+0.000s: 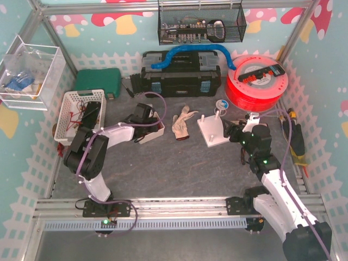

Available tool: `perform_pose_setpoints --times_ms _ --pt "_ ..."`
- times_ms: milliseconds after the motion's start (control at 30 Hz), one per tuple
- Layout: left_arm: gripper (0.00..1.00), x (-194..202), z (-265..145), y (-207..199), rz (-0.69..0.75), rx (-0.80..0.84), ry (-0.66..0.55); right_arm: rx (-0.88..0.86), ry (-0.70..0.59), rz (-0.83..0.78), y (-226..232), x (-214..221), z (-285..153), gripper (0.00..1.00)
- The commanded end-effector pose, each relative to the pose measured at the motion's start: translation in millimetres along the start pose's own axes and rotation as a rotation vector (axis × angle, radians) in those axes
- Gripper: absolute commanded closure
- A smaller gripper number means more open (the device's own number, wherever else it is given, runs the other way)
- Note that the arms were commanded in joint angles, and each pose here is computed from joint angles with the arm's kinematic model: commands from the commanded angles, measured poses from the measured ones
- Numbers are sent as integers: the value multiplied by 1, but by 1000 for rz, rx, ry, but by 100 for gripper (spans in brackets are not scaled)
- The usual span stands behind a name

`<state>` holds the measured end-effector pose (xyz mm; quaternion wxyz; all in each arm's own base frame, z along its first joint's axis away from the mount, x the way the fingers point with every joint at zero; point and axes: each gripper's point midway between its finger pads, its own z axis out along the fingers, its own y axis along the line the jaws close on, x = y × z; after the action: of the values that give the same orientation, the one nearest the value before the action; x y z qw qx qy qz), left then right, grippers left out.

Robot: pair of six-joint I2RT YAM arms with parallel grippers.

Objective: Install the large spring

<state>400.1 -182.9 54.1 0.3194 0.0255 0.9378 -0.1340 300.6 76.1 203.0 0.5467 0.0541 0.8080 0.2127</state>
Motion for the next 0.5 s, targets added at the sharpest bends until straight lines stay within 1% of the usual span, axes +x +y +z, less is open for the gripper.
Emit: perform_pose_setpoints --times_ms 0,167,300,467 --pt "50 15 11 12 7 -55 58 2 -12 -13 1 0 0 14" --pt "52 16 18 23 9 -127 77 4 -9 -14 0 0 0 14" --pt "55 14 21 22 12 -131 84 8 -13 -15 0 -1 0 14" --pt "55 16 29 24 6 -143 106 11 -15 -15 -1 0 -1 14"
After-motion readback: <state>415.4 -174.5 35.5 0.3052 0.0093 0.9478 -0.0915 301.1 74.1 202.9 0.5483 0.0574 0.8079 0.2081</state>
